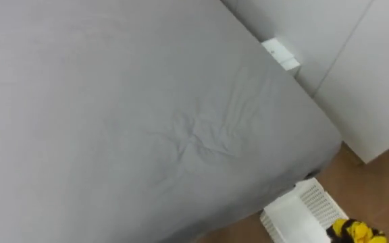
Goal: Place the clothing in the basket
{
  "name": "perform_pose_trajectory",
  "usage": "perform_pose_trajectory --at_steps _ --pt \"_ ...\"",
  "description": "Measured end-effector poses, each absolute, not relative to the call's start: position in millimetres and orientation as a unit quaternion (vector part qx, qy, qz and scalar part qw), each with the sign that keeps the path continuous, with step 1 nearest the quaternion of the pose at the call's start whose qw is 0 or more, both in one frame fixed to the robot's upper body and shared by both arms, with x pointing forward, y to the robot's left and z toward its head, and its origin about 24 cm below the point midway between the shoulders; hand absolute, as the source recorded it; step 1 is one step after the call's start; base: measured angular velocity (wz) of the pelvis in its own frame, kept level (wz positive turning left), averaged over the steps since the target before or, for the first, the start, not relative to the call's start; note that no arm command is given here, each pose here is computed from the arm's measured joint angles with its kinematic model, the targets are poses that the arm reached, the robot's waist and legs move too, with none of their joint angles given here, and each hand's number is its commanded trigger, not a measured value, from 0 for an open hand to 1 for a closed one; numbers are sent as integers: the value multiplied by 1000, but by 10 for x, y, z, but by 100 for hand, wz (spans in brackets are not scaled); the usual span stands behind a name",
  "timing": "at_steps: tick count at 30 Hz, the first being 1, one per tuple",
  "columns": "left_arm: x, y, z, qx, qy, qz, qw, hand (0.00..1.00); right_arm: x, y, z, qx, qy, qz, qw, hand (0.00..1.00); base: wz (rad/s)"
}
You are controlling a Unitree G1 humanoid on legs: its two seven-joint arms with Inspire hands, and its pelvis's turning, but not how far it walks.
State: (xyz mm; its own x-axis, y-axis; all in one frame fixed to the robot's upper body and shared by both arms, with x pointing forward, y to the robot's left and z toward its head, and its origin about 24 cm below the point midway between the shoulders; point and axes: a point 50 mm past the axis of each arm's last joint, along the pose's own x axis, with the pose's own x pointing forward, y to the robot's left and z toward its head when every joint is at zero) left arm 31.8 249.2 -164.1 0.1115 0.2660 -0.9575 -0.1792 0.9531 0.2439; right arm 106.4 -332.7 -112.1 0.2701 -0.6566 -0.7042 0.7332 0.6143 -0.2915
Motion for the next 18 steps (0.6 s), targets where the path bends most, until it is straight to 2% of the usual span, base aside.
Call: perform_pose_trajectory --at_steps 5,11,12,13,14,18 --pt "463 2436 -1658 26 646 145 749 0 1485 -3338 -973 51 373 -444 813 100 -24" --pt "573 2354 -1668 34 632 128 763 0 1722 -3439 -835 58 351 -460 813 100 -6" --pt "604 2351 -1665 30 629 130 766 0 1766 -3448 -810 60 347 -462 814 90 0" --pt "614 2350 -1664 29 629 130 766 0 1788 -3451 -797 61 345 -463 814 27 0" --pt "622 2342 -1664 29 628 129 767 0 1825 -3466 -770 62 340 -466 815 0 0" --pt "645 2321 -1666 14 625 134 769 0 1832 -3505 -744 73 332 -483 807 0 0"
